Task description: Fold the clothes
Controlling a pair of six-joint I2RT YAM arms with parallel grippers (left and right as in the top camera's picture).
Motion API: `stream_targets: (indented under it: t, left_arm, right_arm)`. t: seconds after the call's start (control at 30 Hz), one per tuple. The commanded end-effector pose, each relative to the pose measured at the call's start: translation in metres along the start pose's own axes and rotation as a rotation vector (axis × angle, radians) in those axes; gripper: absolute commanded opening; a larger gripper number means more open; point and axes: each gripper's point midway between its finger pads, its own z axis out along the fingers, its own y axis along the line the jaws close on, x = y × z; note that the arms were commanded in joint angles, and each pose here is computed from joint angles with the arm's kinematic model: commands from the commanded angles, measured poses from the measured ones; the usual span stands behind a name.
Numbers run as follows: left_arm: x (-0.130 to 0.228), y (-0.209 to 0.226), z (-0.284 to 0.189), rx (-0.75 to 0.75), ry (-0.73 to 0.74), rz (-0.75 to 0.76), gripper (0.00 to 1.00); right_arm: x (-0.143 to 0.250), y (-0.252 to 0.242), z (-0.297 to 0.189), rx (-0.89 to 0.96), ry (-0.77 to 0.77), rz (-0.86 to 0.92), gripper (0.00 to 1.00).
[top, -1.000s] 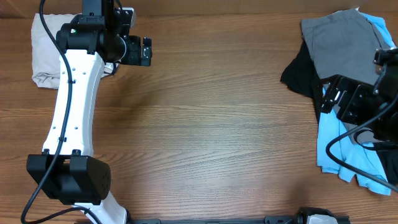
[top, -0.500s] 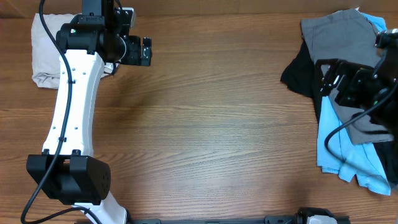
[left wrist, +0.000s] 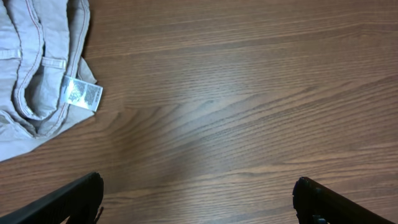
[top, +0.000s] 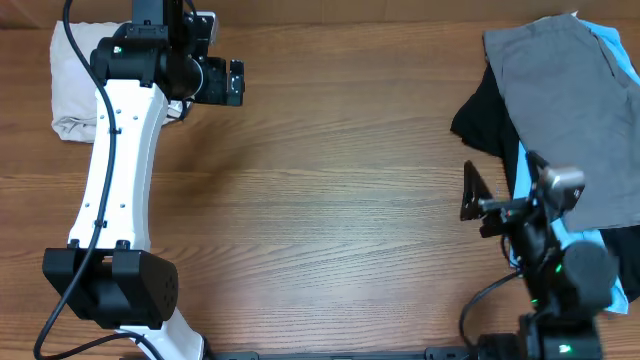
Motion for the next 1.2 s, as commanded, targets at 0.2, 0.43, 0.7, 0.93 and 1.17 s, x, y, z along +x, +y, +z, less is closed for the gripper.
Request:
stream_targets:
  t: [0.2, 0.43, 0.7, 0.93, 1.17]
  left_arm:
    - [-0.006, -0.004, -0.012, 0.008, -0.035, 0.016, 1.0]
    - [-0.006, -0.004, -0.012, 0.008, -0.035, 0.016, 1.0]
    - [-0.006, -0.004, -0.012, 0.008, -0.035, 0.016, 1.0]
    - [-0.006, -0.004, -0.012, 0.008, -0.035, 0.016, 1.0]
    - [-0.006, -0.004, -0.012, 0.008, -0.035, 0.016, 1.0]
  right_arm:
    - [0.065, -0.006, -0.01, -0.009, -0.104, 0.018, 1.0]
    - [0.08, -0.014, -0.017, 0.033, -0.142, 0.014, 1.0]
    - [0.107, -0.017, -0.02, 0.048, -0.072, 0.024, 1.0]
    - [0.119, -0.019, -0.022, 0.06, -0.025, 0.034, 1.0]
    - [0.119, -0.019, -0.022, 0.061, -0.026, 0.034, 1.0]
